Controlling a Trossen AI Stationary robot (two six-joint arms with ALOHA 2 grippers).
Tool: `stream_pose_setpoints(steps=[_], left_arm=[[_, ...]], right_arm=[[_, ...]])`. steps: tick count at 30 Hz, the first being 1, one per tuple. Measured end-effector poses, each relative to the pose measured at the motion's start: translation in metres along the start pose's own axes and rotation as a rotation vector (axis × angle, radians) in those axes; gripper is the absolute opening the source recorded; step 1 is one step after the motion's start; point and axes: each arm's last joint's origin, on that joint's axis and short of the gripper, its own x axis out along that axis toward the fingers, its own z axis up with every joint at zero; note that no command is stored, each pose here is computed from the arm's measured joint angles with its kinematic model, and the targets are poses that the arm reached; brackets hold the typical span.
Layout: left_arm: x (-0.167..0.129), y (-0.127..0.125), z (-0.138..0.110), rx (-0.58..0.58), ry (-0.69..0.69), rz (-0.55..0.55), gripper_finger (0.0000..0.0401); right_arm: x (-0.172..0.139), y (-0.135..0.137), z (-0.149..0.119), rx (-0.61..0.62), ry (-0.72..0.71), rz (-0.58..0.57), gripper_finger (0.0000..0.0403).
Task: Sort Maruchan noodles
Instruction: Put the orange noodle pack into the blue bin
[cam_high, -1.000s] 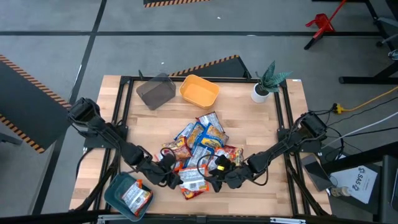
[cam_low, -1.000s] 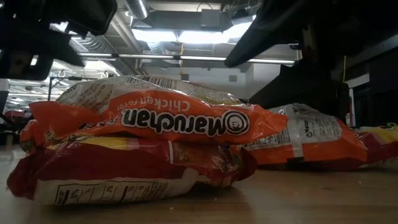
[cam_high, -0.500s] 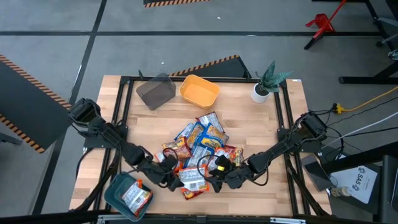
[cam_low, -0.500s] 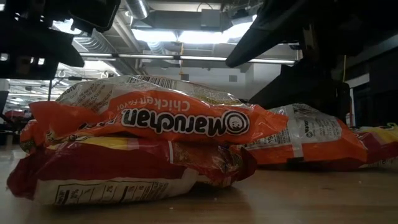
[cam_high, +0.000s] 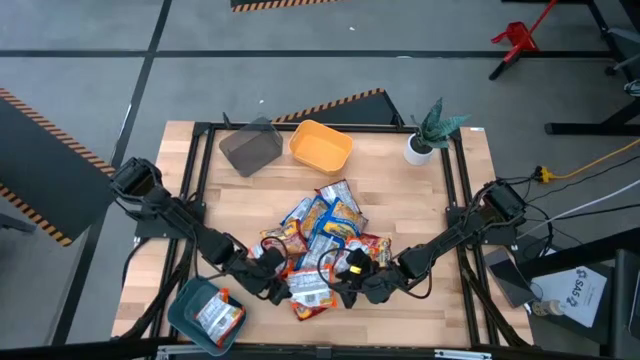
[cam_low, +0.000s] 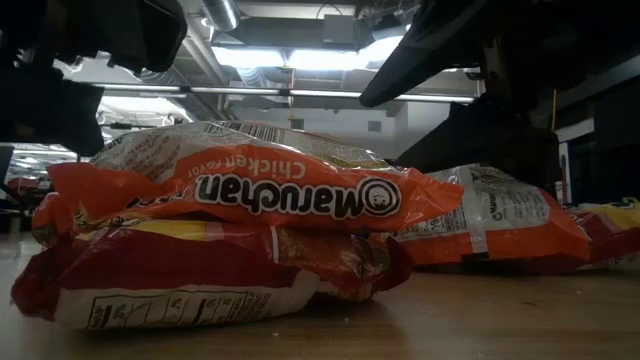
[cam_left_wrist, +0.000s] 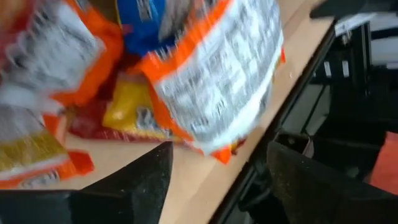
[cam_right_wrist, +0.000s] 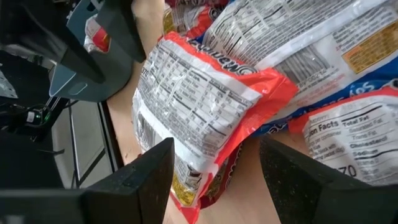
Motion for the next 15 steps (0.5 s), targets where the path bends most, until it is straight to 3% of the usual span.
stream_pose_setpoints(steps=[10, 15], left_arm=[[0.022, 0.015, 0.012, -0.092, 0.026, 0.091, 0.0305], [0.023, 0.012, 0.012, -0.115, 0.027, 0.062, 0.0306]], right_arm=[[0.0, 0.0, 0.0, 0.011, -0.004, 0.002, 0.0222], [0.0, -0.001, 0.0, 0.029, -0.012, -0.008, 0.0222]])
